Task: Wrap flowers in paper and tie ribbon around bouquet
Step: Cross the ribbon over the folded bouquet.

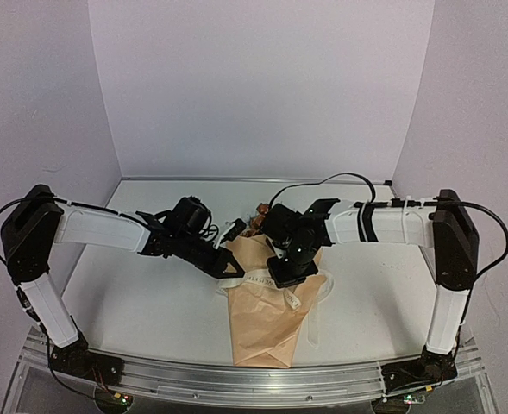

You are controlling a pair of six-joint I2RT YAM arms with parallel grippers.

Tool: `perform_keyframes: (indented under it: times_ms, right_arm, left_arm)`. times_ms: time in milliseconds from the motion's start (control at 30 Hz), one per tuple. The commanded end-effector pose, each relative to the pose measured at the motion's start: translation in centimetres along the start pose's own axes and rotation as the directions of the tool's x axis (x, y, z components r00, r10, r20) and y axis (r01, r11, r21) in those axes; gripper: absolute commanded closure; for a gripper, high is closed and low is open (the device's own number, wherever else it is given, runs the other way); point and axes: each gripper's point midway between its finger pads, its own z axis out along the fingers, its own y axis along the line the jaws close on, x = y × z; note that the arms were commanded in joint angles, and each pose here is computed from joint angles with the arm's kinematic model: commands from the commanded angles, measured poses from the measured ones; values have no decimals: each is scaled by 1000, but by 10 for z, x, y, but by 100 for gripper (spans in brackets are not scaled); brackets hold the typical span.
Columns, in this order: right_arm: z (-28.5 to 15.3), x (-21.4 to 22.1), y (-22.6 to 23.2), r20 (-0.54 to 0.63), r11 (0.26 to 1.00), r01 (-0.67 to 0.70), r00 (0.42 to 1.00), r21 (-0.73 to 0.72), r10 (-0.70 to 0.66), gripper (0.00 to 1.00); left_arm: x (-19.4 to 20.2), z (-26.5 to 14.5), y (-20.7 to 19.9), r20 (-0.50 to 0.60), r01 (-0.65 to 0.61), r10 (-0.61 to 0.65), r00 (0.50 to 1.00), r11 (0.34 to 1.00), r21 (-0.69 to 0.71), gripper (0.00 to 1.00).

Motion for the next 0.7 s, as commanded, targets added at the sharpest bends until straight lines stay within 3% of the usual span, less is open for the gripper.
perform_keyframes:
  times_ms: [0,167,267,400,600,667]
  right_arm:
    - [-6,-20,3,80,1000,2,997,21,-4,100]
    - [-5,-21,4,84,1000,0,996,18,-2,100]
    - [-4,-21,4,82,1000,2,997,19,-4,100]
    - [-1,-27,5,91,1000,-4,996,27,1,100]
    - [2,-40,13,108,999,-23,994,22,21,100]
    - [2,-43,12,117,999,-30,993,31,26,100]
  left_arm:
    - [3,1,2,2,44,-44,999,999,-11,96]
    - [-10,-16,4,82,66,-59,995,995,-81,61]
    - [-16,-27,5,124,77,-63,990,991,-113,56]
    - [-10,-24,9,104,89,-76,992,989,-119,61]
    - [-5,-17,17,75,100,-91,993,986,-135,82]
    - [-7,-17,20,78,104,-94,993,984,-144,84]
